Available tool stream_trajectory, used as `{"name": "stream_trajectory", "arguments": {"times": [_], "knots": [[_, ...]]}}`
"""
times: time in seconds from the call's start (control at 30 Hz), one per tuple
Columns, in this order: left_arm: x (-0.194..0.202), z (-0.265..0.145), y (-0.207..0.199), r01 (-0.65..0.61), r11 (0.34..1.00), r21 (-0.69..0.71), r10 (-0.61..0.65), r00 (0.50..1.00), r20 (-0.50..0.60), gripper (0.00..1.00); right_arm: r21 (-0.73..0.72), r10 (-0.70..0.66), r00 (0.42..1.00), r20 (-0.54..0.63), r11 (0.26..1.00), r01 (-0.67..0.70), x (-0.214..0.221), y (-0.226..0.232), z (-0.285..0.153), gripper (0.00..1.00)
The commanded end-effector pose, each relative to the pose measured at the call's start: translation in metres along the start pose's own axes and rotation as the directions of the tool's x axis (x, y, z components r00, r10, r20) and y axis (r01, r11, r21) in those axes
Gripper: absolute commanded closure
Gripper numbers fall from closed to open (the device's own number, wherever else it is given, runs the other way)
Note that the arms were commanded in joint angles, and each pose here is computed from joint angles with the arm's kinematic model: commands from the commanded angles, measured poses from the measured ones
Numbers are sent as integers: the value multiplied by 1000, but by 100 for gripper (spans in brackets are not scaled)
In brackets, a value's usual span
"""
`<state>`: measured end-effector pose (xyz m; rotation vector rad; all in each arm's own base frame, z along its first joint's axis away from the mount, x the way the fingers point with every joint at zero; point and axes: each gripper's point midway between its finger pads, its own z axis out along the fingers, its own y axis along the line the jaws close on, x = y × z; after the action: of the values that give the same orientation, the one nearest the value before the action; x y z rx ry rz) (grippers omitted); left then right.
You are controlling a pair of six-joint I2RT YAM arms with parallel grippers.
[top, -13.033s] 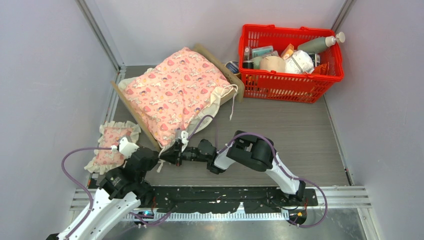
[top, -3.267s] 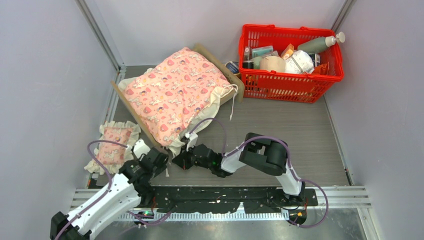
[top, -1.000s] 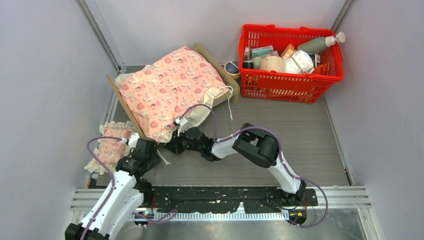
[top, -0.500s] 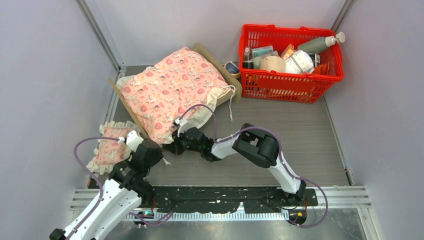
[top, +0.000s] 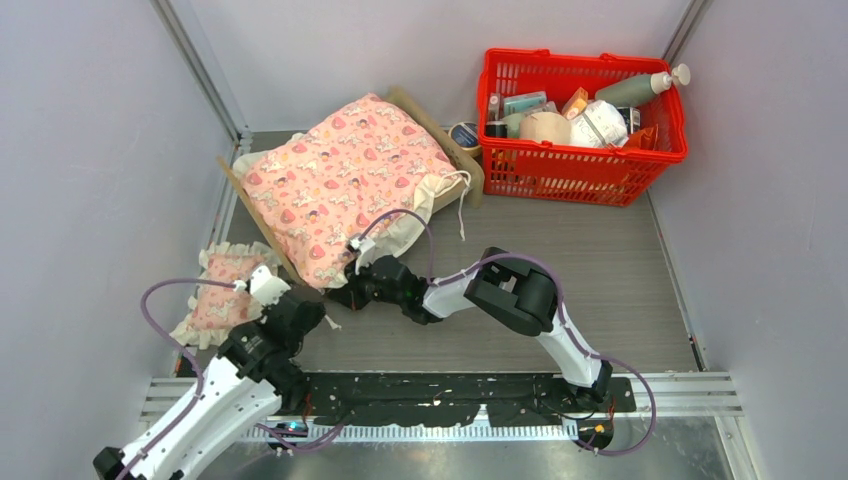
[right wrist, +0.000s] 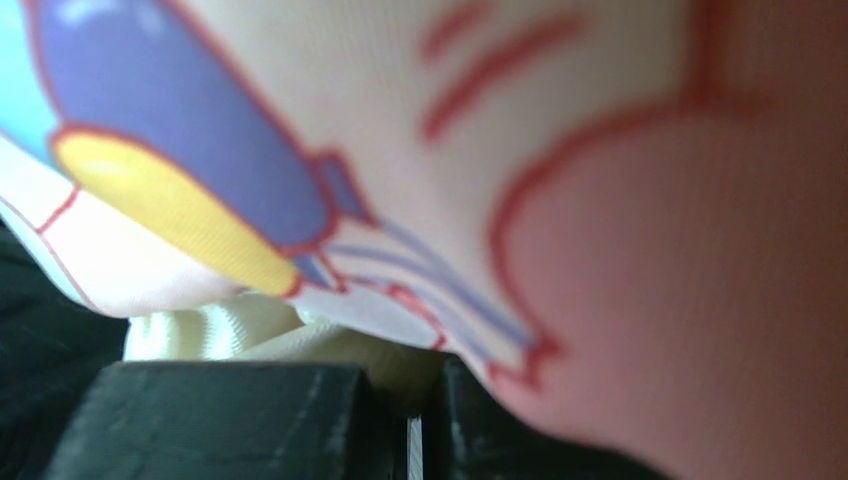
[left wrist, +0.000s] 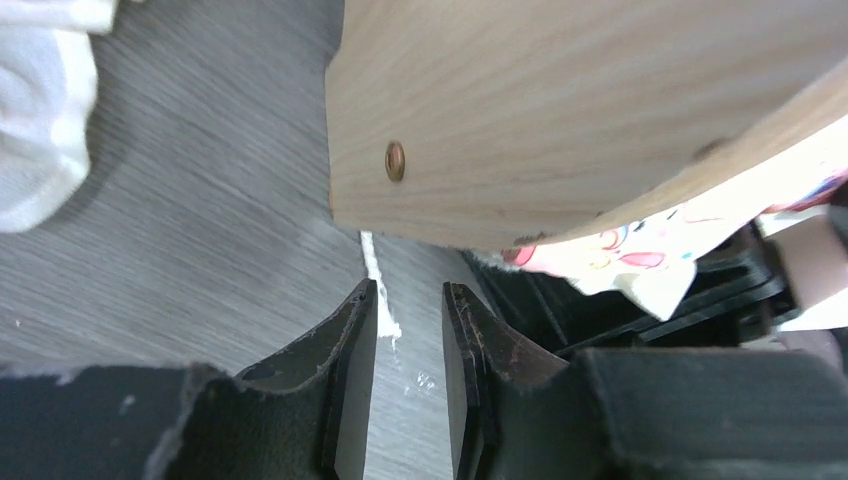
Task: Set up the pet bed
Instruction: Tie the ropes to the bed frame.
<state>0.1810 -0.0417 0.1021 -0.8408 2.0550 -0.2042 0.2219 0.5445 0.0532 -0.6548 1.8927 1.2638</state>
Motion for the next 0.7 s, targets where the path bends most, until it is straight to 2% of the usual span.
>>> {"name": "stream_trajectory", "arguments": {"times": [0.0,0.07,0.3,0.5,0.67], "knots": [[9,-4,-7,36,998,-47,-38,998,-46,67,-35,-8,999,43,999,10,-11,11,0,95],[13,-8,-5,24,996,-82,-28,998,-54,66,-29,-13,999,43,999,15,-11,10,-2,95],[33,12,-22,33,998,-47,-36,997,-67,64,-21,-21,999,46,1000,22,-10,8,-7,95],[46,20,-11,-12,988,-153,-3,995,-96,64,-10,-30,998,50,999,30,-8,5,-12,95],[54,23,-2,-1,978,-208,-21,994,-106,68,-9,-26,998,54,1000,27,-6,3,-13,95]]}}
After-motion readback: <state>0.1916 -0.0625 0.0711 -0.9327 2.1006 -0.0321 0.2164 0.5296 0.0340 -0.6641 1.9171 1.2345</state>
